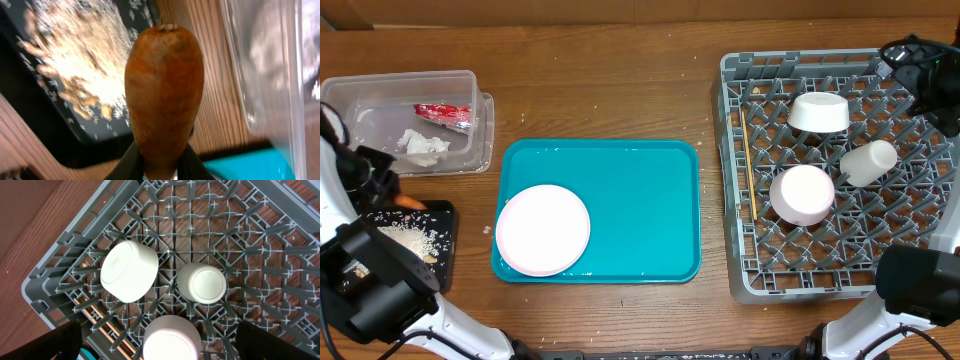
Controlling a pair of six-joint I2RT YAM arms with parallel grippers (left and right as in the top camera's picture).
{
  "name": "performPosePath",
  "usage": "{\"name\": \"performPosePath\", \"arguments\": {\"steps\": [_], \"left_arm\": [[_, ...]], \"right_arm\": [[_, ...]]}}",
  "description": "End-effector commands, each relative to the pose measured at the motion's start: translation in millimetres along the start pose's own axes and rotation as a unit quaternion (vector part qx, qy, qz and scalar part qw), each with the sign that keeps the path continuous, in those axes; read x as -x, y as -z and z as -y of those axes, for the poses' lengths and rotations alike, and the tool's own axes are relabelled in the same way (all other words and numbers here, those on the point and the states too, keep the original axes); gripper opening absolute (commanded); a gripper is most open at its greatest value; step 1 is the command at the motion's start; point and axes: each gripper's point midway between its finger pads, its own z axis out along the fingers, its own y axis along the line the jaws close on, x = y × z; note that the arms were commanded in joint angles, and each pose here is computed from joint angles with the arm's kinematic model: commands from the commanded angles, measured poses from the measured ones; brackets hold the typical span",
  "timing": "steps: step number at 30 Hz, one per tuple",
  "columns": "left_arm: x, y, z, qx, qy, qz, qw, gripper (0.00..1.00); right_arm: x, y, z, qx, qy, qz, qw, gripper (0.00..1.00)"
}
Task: Sort waste into correct bins and load items into the dishwasher
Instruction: 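Carry the carrot left and drop it onto the black rice tray, then raise the left gripper and move it back above the bins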
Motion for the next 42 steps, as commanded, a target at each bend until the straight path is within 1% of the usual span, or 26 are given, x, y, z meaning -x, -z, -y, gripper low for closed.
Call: {"name": "performPosePath", "arguments": {"steps": [1,7,12,13,14,16,19,24,28,32,35,37,40,42], "left_arm": [[16,-11,-13,0.017,0.032,0.024,0.999,0.16],[14,-50,-24,0.032,0.041,0.026,0.998,0.19],[3,-67,-30,0.041,0.046,0.011,0.998,0.21],[1,-68,-31,0.043,0.05,0.008,0.998,0.3],[1,-68,-32,0.043,0.05,0.007,0.998,0.34],[0,-68,-32,0.044,0.05,0.006,0.998,0.36],[-1,-68,-33,0.046,0.05,0.005,0.998,0.49],[-3,-66,-33,0.047,0.049,-0.001,0.998,0.5],[-5,-52,-23,0.02,0.043,-0.01,0.999,0.5],[-9,-17,10,-0.061,-0.022,-0.016,0.998,0.48],[-24,15,32,-0.107,-0.07,-0.012,0.992,0.48],[-44,35,49,-0.138,-0.112,-0.009,0.984,0.5],[-83,58,81,-0.176,-0.19,-0.008,0.966,0.52],[-114,63,101,-0.18,-0.238,-0.014,0.954,0.58]], "right_arm": [[4,11,-2,0.009,-0.001,0.017,1.0,1.0],[4,11,-2,0.009,-0.001,0.017,1.0,1.0],[4,11,-2,0.009,-0.001,0.017,1.0,1.0],[4,11,-2,0.009,-0.001,0.017,1.0,1.0],[4,11,-2,0.009,-0.001,0.017,1.0,1.0],[4,11,-2,0.009,-0.001,0.017,1.0,1.0],[4,11,-2,0.009,-0.001,0.017,1.0,1.0],[4,11,-2,0.009,-0.001,0.017,1.0,1.0],[4,11,-2,0.009,-0.001,0.017,1.0,1.0],[4,11,-2,0.009,-0.001,0.017,1.0,1.0],[4,11,-2,0.009,-0.001,0.017,1.0,1.0],[4,11,-2,0.009,-0.001,0.017,1.0,1.0],[4,11,-2,0.009,-0.001,0.017,1.0,1.0],[4,11,-2,0.009,-0.001,0.017,1.0,1.0]]}}
